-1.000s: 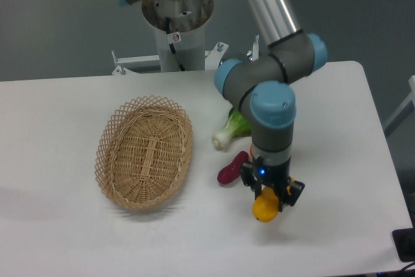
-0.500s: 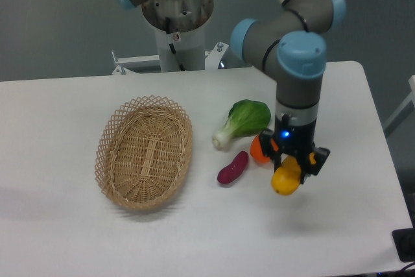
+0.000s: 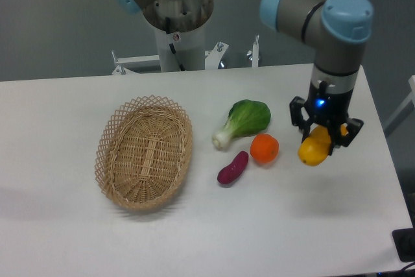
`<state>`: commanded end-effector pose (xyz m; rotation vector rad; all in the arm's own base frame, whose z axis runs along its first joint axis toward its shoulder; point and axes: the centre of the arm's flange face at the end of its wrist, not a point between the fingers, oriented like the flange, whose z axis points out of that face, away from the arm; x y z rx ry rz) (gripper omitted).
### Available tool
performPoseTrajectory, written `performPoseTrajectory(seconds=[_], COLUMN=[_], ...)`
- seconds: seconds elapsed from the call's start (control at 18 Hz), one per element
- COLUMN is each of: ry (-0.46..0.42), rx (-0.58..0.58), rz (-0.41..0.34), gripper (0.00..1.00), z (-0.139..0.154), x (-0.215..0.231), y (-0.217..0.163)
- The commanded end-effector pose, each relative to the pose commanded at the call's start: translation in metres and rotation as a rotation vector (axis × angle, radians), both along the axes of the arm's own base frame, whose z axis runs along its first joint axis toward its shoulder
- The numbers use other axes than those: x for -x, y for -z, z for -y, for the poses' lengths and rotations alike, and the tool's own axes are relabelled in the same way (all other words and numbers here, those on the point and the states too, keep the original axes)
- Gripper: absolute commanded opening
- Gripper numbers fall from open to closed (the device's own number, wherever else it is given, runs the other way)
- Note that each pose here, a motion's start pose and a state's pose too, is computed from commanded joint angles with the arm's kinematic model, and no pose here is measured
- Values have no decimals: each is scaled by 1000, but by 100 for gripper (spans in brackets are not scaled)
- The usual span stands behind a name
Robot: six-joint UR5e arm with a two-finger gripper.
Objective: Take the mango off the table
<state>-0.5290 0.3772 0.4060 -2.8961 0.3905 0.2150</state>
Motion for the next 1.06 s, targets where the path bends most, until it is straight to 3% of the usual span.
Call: performPoseTrajectory(seconds=[1.06], ry=[-4], rx=[2], rz=[-8], gripper=[52], z=[3], x=[3], y=[-11])
